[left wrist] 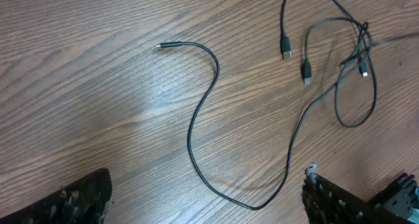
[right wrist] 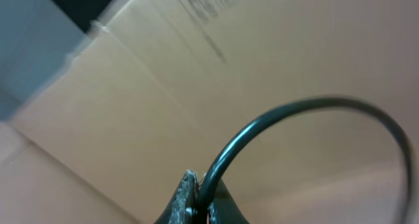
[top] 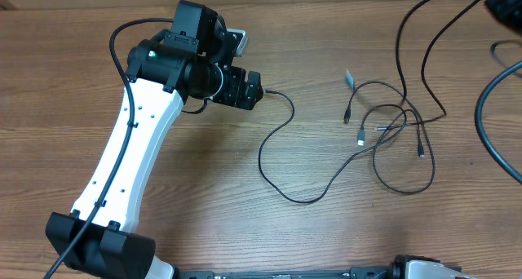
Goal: Untangle cables
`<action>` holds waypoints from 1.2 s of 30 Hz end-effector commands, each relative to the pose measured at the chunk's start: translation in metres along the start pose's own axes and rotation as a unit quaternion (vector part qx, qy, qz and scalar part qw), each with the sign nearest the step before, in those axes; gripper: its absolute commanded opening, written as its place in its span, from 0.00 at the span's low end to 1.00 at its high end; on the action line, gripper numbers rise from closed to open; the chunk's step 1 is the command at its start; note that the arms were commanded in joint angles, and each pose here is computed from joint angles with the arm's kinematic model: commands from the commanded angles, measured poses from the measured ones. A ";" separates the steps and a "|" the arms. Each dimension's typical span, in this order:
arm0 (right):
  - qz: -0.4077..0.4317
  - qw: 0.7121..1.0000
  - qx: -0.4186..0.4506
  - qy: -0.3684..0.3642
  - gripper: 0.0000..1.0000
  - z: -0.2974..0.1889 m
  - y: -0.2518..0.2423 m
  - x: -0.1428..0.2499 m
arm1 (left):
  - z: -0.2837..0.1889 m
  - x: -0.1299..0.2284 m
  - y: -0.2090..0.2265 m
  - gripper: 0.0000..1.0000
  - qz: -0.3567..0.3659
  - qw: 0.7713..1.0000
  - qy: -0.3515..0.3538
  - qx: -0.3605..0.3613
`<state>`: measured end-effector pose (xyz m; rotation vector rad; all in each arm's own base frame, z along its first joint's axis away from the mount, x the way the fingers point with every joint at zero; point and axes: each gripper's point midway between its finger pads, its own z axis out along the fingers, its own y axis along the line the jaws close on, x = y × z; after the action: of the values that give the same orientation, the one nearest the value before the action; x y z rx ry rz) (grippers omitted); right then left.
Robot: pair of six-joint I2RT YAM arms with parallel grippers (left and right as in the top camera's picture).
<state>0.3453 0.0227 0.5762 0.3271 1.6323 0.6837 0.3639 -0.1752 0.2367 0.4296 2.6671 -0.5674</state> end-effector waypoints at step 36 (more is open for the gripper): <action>-0.264 0.888 0.228 -0.299 0.04 0.059 -0.068 -0.142 | -0.001 0.002 -0.014 0.89 0.000 1.000 0.005 0.019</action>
<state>0.4221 -0.0887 0.6552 0.4822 1.1241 0.0370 0.3575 -0.1813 0.2360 0.4408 2.6823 -0.5940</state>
